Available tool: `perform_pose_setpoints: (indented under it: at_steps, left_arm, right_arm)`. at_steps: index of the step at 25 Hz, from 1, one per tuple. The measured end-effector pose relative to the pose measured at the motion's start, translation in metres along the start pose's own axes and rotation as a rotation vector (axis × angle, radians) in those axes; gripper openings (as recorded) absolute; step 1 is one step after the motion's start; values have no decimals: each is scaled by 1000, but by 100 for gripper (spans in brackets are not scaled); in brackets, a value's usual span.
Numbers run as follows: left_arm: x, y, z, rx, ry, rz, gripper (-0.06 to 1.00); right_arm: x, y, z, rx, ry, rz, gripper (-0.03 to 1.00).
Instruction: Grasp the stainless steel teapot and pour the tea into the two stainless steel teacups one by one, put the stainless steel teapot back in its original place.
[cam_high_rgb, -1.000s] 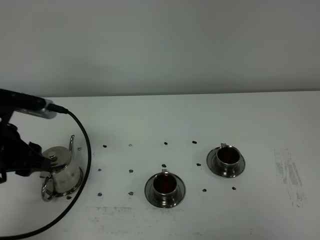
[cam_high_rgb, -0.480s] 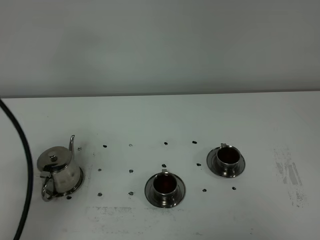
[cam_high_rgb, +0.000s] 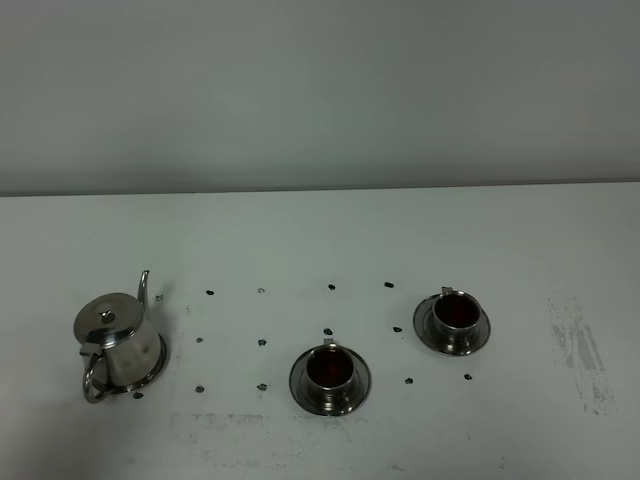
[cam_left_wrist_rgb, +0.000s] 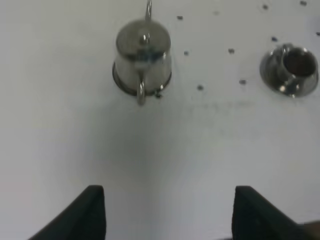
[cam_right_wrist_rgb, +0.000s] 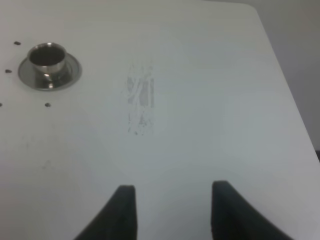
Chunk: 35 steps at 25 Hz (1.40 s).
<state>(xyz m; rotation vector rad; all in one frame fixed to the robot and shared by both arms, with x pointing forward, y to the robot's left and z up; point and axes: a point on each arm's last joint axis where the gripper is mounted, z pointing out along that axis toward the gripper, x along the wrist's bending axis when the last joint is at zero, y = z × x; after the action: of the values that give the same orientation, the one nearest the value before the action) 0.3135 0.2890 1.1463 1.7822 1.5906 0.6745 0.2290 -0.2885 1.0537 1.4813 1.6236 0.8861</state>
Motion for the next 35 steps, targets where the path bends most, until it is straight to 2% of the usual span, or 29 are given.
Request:
perform_pose_setpoints:
  at_steps: [11,14,19,27,35]
  left_arm:
    - [2,-92,22,52,4,-9,55]
    - [3,-108,29,8,4,-9,55]
    - [3,-117,31,-47,5,-8,55]
    - [2,-130,14,-199,2,-1,55]
    - [2,-131,13,-207,2,-1,55]
  right_arm:
    - [0,0,0,0,0,0,34]
    - [0,0,0,0,0,0,34]
    - [0,0,0,0,0,0,34]
    - [0,0,0,0,0,0,34]
    - [0,0,0,0,0,0,34]
